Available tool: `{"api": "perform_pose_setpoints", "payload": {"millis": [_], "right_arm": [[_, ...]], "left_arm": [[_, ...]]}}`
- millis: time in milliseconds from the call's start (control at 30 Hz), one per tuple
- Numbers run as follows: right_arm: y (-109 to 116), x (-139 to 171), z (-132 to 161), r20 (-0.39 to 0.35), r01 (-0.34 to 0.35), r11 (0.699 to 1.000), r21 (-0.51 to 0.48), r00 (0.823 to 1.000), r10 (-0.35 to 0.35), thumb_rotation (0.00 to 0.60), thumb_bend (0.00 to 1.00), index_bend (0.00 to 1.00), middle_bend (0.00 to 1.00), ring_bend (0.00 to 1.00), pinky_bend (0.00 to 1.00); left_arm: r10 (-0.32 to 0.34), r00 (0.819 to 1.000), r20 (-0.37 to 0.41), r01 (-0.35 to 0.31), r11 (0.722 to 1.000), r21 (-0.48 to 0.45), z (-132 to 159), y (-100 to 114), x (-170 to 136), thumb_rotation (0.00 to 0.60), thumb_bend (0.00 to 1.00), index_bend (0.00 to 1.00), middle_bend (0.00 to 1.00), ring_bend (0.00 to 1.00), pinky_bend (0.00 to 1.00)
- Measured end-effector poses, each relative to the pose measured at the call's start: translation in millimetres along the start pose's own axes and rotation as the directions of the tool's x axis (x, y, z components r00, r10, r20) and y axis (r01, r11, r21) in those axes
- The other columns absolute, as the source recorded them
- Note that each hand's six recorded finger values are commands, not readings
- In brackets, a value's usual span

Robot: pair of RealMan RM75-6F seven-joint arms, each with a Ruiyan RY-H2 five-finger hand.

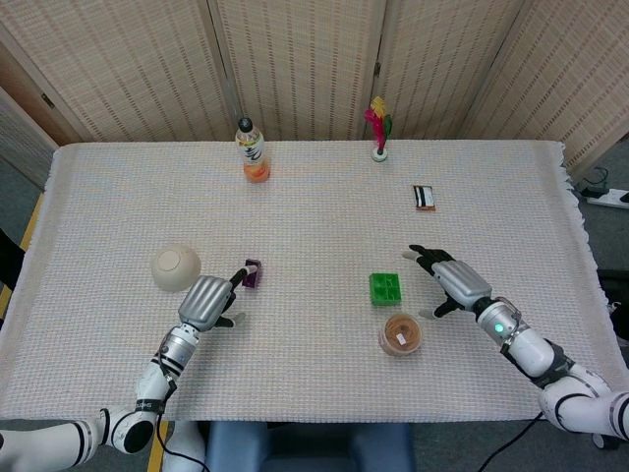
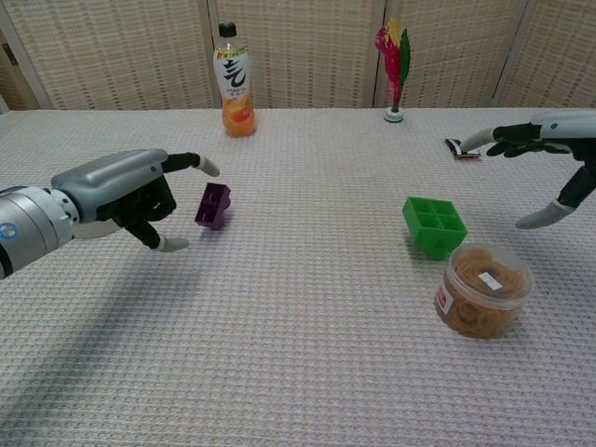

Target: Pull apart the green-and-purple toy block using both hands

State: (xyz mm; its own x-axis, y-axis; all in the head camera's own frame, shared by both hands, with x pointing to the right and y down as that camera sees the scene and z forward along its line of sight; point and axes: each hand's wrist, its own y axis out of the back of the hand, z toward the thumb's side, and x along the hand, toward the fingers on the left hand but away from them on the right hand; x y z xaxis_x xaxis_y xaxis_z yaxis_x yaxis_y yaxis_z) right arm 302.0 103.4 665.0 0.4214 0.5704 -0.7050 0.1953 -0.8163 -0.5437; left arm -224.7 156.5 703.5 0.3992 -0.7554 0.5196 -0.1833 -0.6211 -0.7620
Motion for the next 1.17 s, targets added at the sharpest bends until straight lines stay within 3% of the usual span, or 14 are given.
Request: {"api": "perform_pose_setpoints", "payload": {"millis": [133,200,300,367,433,467,533,600,700,767,900,1033,1167], "right_arm": [[11,18,10,-0.056,0.056,0.998,0.016,0.997,-0.055,0.6,0.24,0.0,0.0,0.0,0.0],[14,33,13,-0.081,0.092,0.995,0.034,0.993,-0.089,0.6,0.24,0.0,0.0,0.0,0.0],[14,53,12,-0.09,0.139,0.986,0.094,0.987,-0.13,0.6,0.24,0.0,0.0,0.0,0.0],[11,64,9,-0.078,0.161,0.975,0.152,0.986,-0.151,0.6,0.24,0.0,0.0,0.0,0.0],[8,78,6,-0.062,0.202,0.952,0.231,0.979,-0.193,0.6,0.24,0.0,0.0,0.0,0.0],[7,87,4,-0.052,0.236,0.931,0.277,0.972,-0.231,0.6,0.24,0.0,0.0,0.0,0.0],[7,103,1,-0.035,0.294,0.893,0.34,0.953,-0.3,0.6,0.24,0.0,0.0,0.0,0.0],[5,124,-4,-0.006,0.358,0.849,0.388,0.922,-0.386,0.6,0.24,0.0,0.0,0.0,0.0],[-7,149,-13,0.052,0.41,0.807,0.426,0.879,-0.474,0.6,0.24,0.0,0.0,0.0,0.0],[-24,157,-18,0.089,0.405,0.797,0.448,0.867,-0.49,0.6,0.24,0.0,0.0,0.0,0.0],[-44,161,-28,0.119,0.384,0.796,0.468,0.865,-0.488,0.6,0.24,0.0,0.0,0.0,0.0],[-51,157,-35,0.134,0.37,0.803,0.466,0.868,-0.478,0.6,0.24,0.0,0.0,0.0,0.0],[-52,155,-35,0.133,0.365,0.813,0.454,0.874,-0.467,0.6,0.24,0.0,0.0,0.0,0.0]], "left_arm": [[0.017,1.0,0.022,-0.017,1.0,0.001,10,11,-7,0.6,0.27,0.2,0.71,0.75,1.0],[0.027,0.999,0.039,-0.028,1.0,0.012,14,18,-13,0.6,0.27,0.19,0.62,0.67,0.93],[0.056,0.996,0.071,-0.06,0.997,0.052,16,34,-31,0.6,0.27,0.17,0.41,0.42,0.64],[0.083,0.993,0.078,-0.091,0.991,0.097,8,46,-49,0.6,0.27,0.16,0.28,0.21,0.35],[0.111,0.992,0.061,-0.118,0.983,0.139,-6,56,-72,0.6,0.27,0.14,0.18,0.09,0.17],[0.124,0.991,0.047,-0.13,0.98,0.153,-13,60,-82,0.6,0.27,0.14,0.14,0.03,0.08],[0.155,0.988,0.0,-0.153,0.971,0.183,-33,67,-108,0.6,0.27,0.12,0.08,0.0,0.02],[0.186,0.981,-0.049,-0.172,0.962,0.21,-50,73,-131,0.6,0.27,0.08,0.02,0.0,0.0],[0.254,0.959,-0.128,-0.213,0.94,0.266,-75,84,-165,0.6,0.27,0.05,0.0,0.0,0.0],[0.305,0.937,-0.169,-0.243,0.919,0.31,-91,91,-186,0.6,0.27,0.05,0.0,0.0,0.0],[0.311,0.917,-0.252,-0.217,0.915,0.339,-119,88,-218,0.6,0.26,0.03,0.0,0.0,0.0],[0.252,0.921,-0.296,-0.144,0.928,0.342,-130,85,-227,0.6,0.27,0.02,0.0,0.0,0.0],[0.246,0.916,-0.317,-0.135,0.933,0.335,-134,89,-231,0.6,0.27,0.02,0.0,0.0,0.0]]}}
